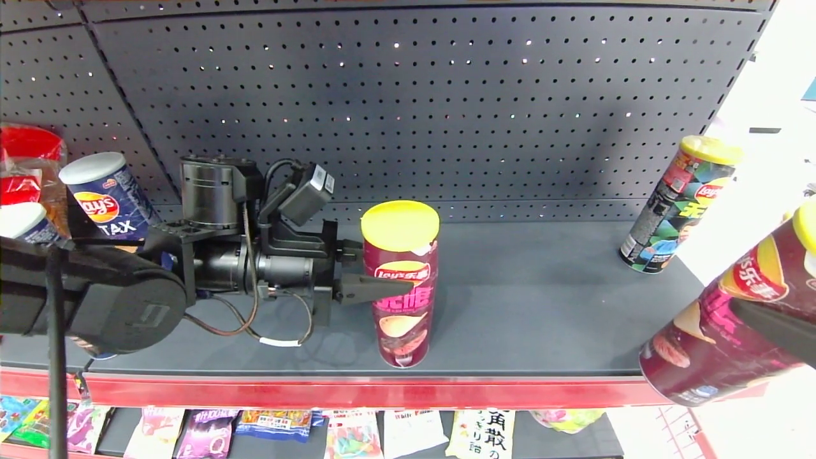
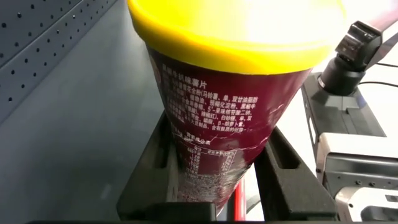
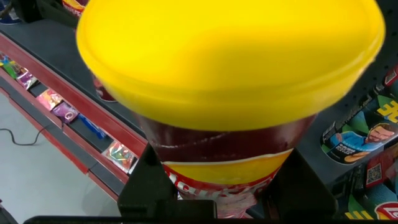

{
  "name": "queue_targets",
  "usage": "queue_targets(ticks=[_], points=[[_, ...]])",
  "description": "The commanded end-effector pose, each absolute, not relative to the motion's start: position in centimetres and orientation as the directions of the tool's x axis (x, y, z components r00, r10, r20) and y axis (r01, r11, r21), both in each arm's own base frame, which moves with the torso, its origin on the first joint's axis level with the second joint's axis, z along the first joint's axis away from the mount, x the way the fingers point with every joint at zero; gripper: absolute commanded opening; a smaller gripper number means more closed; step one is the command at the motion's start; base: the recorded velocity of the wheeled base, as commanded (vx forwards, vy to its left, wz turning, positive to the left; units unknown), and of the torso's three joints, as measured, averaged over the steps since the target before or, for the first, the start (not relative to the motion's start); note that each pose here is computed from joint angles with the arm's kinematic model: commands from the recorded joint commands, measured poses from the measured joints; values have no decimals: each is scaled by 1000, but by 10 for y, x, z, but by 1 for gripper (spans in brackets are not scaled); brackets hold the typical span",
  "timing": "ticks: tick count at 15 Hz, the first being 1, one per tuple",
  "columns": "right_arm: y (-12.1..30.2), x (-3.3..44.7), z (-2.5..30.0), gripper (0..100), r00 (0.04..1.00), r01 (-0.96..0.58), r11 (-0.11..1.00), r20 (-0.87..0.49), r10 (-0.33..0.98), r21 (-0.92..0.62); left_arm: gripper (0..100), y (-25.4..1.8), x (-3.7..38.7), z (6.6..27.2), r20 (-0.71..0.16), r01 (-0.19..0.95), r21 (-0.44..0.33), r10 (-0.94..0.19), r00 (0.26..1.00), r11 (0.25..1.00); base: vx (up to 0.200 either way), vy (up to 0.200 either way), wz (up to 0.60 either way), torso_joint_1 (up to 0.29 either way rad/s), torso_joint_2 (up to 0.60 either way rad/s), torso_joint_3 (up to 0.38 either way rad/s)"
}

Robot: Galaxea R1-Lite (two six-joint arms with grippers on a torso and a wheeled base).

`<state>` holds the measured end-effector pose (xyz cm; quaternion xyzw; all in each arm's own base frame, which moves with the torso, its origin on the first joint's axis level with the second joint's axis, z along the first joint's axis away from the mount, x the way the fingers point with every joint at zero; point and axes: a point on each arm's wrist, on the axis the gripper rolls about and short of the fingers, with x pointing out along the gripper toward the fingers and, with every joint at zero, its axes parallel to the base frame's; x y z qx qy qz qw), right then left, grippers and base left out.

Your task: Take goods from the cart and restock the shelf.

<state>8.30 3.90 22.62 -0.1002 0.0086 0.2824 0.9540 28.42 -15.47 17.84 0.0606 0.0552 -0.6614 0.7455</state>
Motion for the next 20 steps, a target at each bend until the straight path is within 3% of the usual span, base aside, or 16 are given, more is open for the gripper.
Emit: queue_targets(ticks=[1, 16, 17, 20], points=[[39, 82, 226, 0, 840, -541, 820, -71, 538, -187, 0, -154, 279, 180, -160, 993, 19, -980, 115, 113, 0, 0, 0, 0, 0, 0], [39, 82, 227, 0, 844, -535, 824, -65, 533, -189, 0, -152, 276, 172, -180, 993, 9, -977, 118, 119, 0, 0, 0, 0, 0, 0], [38, 82, 227, 0, 850, -525, 830, -65, 522, -189, 100, -152, 275, 170, -182, 993, 3, -976, 116, 117, 0, 0, 0, 0, 0, 0], [38, 82, 227, 0, 850, -525, 830, -67, 522, -189, 100, -151, 273, 168, -187, 993, -5, -976, 116, 119, 0, 0, 0, 0, 0, 0]])
